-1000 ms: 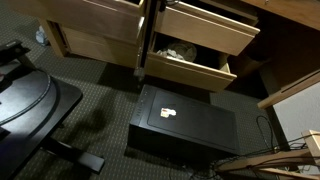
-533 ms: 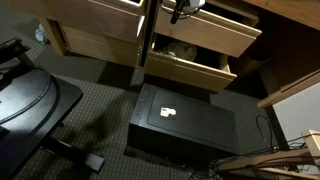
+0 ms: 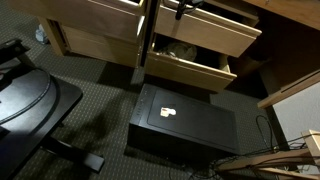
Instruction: Open the top right drawer and close the top left drawer.
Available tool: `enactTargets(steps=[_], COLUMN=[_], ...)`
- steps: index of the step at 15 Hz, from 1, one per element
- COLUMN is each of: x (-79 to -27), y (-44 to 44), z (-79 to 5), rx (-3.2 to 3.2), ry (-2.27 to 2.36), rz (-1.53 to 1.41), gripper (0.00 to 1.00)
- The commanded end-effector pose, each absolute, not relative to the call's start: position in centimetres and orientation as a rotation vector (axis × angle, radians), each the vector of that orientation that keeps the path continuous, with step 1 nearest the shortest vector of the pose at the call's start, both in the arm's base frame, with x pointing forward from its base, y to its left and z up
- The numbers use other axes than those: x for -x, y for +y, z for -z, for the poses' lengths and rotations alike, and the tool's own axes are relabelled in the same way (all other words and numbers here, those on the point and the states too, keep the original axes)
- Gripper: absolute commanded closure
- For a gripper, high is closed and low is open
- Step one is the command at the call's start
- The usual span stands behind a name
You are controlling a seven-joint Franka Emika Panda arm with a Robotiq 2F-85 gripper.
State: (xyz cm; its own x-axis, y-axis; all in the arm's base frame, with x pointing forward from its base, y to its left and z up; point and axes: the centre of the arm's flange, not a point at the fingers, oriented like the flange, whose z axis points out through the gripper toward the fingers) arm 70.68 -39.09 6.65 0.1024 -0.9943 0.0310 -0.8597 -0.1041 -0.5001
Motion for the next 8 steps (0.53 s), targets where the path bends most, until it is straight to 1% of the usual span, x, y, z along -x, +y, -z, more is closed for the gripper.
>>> enactTargets(steps=[1,2,5,8], x=[-70.8,-70.8,-70.9,-72.2], y=[-39.4,-39.3,-39.4,-37.6], z=[-7.5,-7.2,-7.5,-8.9], rx=[2.022,2.026,2.023,2.126], ry=[1.796,1.815,1.813,1.585], rz=[0.597,0.556,0.577,0.566], gripper=[0.00,0.00,0.00,0.00])
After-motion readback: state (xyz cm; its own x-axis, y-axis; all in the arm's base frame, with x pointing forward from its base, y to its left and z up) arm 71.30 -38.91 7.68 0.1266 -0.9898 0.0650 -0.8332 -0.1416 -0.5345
